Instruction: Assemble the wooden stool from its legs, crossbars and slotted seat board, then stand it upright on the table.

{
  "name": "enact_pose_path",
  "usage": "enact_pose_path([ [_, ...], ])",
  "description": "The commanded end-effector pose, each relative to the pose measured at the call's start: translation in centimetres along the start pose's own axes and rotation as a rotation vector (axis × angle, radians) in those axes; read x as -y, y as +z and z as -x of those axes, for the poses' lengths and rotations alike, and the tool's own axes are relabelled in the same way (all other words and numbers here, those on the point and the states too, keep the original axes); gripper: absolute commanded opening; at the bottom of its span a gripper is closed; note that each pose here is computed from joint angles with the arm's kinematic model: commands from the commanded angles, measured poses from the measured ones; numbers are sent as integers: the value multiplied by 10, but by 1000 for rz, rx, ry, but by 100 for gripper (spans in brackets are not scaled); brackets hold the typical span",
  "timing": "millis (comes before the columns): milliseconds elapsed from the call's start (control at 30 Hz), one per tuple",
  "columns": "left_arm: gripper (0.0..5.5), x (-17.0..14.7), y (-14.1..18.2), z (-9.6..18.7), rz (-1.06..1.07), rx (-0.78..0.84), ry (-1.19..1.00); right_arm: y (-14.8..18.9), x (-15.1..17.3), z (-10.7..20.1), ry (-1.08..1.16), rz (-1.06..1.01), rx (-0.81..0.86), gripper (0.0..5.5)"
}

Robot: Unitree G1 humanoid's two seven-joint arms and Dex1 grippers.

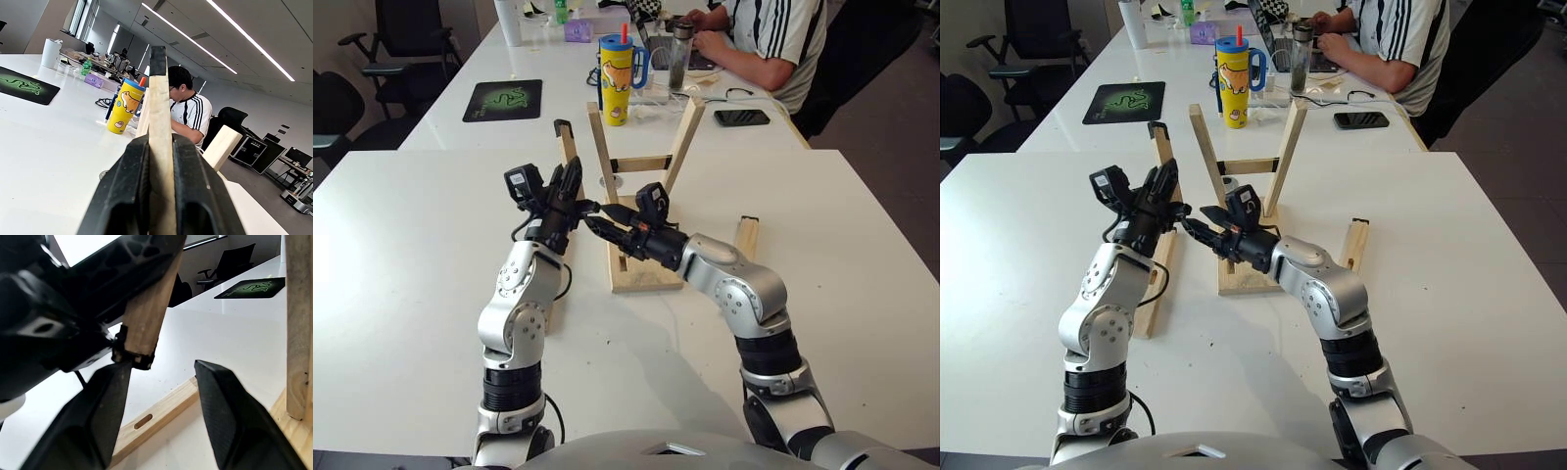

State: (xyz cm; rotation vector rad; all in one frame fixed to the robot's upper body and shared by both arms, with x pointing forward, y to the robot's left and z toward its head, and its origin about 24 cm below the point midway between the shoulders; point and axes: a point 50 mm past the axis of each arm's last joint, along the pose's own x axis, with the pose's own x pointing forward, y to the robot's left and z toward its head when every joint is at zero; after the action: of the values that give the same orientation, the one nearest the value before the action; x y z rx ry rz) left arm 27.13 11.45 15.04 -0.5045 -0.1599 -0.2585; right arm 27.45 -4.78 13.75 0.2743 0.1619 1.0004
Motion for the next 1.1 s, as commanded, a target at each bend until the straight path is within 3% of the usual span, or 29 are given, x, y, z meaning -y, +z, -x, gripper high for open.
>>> enact_pose_path([
  [33, 42, 7, -4, 2, 30, -21, -41, 15, -4, -4, 59, -45, 60, 236],
  [367, 42, 16, -6, 4, 44, -58, -133, 11, 0, -3, 100, 26, -19, 236],
  [600, 42, 21, -4, 5, 21, -52, -164, 8, 26, -9, -165, 134, -76, 236],
  [767, 42, 21, -2, 5, 7, -44, -162, 10, 28, -12, -216, 175, -68, 236],
  [900, 42, 20, -3, 4, 1, -42, -156, 17, 19, -9, -115, 74, -27, 236],
  [1100, 42, 14, -2, 6, -8, -47, -150, 29, 46, 18, -83, -70, -65, 236],
])
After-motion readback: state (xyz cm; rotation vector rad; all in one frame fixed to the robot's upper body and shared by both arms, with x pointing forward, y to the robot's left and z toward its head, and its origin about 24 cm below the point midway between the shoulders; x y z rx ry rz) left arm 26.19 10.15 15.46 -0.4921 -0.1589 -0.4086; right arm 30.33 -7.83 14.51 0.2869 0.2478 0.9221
